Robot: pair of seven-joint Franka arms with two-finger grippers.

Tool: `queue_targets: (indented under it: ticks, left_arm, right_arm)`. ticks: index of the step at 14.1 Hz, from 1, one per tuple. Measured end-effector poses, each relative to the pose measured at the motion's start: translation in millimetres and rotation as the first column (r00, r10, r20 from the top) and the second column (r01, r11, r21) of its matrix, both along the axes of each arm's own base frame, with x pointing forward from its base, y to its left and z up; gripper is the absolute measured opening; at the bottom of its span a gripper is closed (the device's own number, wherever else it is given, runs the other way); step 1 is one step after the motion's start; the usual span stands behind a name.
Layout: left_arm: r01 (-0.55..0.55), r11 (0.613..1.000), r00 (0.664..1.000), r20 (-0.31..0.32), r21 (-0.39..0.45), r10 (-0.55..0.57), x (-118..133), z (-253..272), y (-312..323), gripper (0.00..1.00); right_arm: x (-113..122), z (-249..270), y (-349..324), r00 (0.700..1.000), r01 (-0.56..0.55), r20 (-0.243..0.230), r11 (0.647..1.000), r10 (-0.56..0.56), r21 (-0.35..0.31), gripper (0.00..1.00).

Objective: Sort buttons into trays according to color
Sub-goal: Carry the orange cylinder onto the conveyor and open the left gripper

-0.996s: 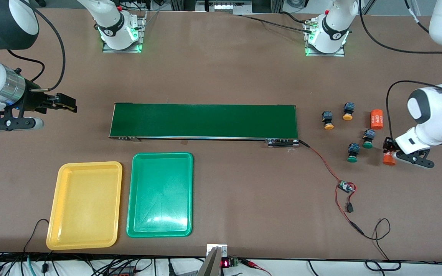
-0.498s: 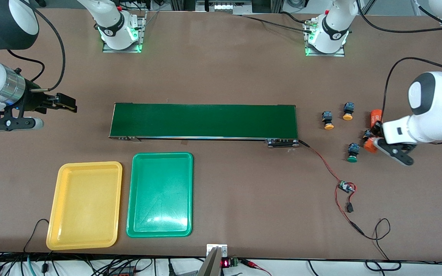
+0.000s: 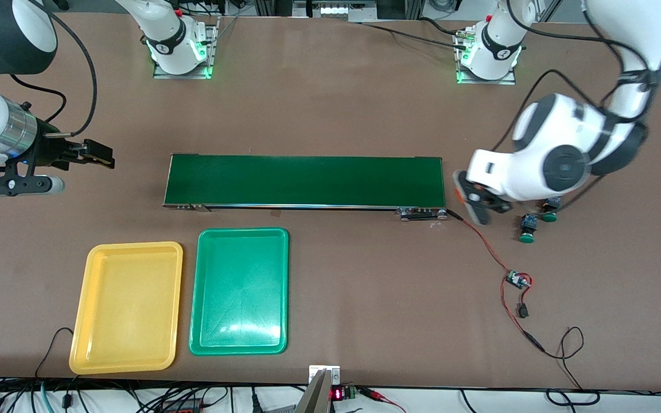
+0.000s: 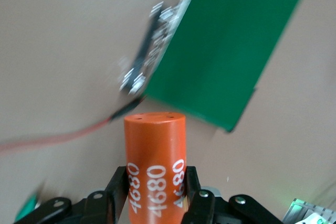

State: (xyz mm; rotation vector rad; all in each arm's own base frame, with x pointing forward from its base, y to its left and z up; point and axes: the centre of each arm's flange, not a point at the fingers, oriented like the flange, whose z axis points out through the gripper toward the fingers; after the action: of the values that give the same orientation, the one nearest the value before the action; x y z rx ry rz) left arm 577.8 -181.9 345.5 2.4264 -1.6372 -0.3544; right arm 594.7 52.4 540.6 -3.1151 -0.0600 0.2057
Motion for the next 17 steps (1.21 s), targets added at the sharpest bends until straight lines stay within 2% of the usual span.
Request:
queue_targets:
  ticks: [2,4,9,12,13,15,17]
  left_arm:
    - [0.106,0.993,0.994,-0.024,-0.053,-0.107,-7.9,-14.6,-24.2,0.49]
    - [0.166,0.982,0.986,-0.016,-0.087,-0.168,-17.8,-25.0,-49.4,0.49]
    - [0.216,0.968,0.976,0.056,-0.124,-0.211,-45.8,-65.0,-78.9,0.49]
    - [0.228,0.965,0.973,0.06,-0.128,-0.222,-50.2,-71.9,-79.0,0.52]
    - [0.229,0.965,0.973,0.062,-0.127,-0.222,-49.7,-71.5,-78.4,0.58]
    - [0.222,0.968,0.975,0.063,-0.119,-0.215,-45.3,-67.4,-72.1,0.77]
    - [0.198,0.974,0.979,0.065,-0.105,-0.192,-30.6,-48.7,-58.7,0.96]
  right_arm:
    - [0.0,0.1,-0.2,1.0,0.0,0.0,1.0,0.0,0.0,1.0]
    - [0.1,0.0,-0.6,1.0,0.001,0.0,1.0,-0.001,0.0,1.0]
    - [0.2,0.1,-1.1,1.0,0.002,0.0,1.0,-0.002,0.0,1.0]
    - [0.2,0.1,-1.3,1.0,0.002,0.0,1.0,-0.002,0.0,1.0]
    - [0.2,0.1,-1.3,1.0,0.002,0.0,1.0,-0.002,0.0,1.0]
    - [0.2,0.0,-1.7,1.0,0.003,0.0,1.0,-0.003,0.0,1.0]
    - [0.3,0.1,-2.3,1.0,0.004,0.0,1.0,-0.004,-0.001,1.0]
